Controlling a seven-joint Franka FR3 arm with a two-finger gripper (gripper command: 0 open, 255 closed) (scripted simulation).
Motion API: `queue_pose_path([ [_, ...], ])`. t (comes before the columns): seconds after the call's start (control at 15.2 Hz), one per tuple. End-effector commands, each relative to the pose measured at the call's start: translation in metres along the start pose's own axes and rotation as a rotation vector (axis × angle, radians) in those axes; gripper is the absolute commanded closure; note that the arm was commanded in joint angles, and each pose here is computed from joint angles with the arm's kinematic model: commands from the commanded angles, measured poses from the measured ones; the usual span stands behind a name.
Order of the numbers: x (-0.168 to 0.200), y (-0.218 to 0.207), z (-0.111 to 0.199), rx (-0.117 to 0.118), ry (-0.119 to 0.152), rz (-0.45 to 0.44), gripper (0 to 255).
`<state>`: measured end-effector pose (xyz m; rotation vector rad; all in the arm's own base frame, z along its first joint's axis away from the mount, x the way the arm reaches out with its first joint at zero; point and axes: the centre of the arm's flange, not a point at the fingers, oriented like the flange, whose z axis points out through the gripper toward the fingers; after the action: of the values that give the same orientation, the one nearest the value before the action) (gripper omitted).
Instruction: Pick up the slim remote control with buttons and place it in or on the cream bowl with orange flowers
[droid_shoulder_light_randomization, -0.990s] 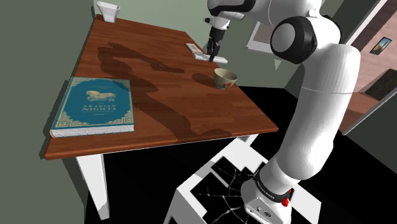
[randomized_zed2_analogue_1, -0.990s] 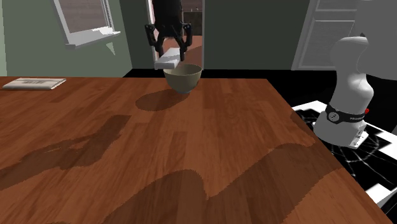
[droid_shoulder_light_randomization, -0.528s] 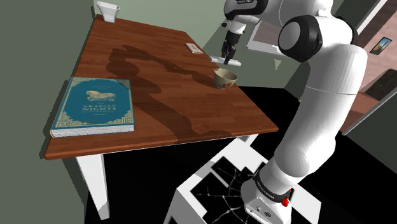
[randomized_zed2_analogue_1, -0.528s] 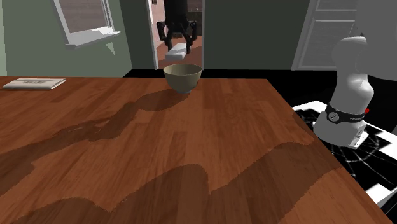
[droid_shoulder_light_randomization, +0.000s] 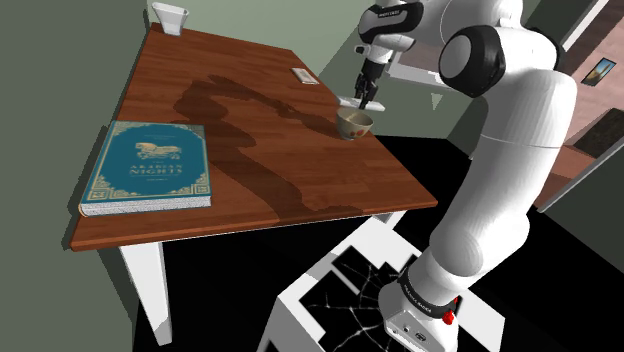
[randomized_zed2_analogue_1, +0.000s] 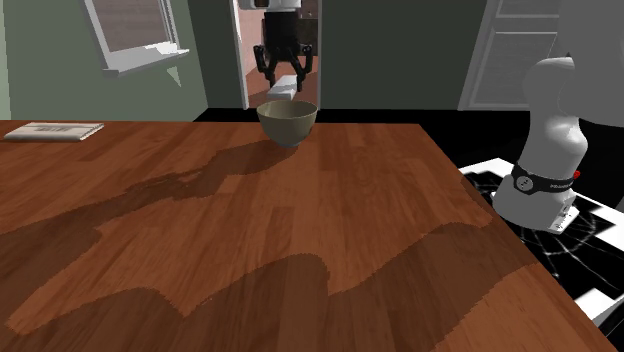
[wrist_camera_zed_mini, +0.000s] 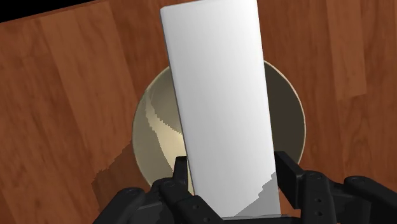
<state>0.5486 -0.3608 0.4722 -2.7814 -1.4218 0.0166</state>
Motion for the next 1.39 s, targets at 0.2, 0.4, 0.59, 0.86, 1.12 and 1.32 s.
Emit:
queue_pose_path([
  [0.2,0.000,0.001,0.026,-0.001,0.000,0.000,255],
  [0.4,0.000,0.001,0.042,-0.001,0.000,0.000,255],
  [0.59,0.000,0.001,0.044,-0.001,0.000,0.000,255],
  [0.86,0.000,0.001,0.044,-0.001,0.000,0.000,255],
  [1.12,0.000,0.001,0.044,-0.001,0.000,0.000,0],
  [1.32,0.000,0.001,0.044,-0.001,0.000,0.000,0],
])
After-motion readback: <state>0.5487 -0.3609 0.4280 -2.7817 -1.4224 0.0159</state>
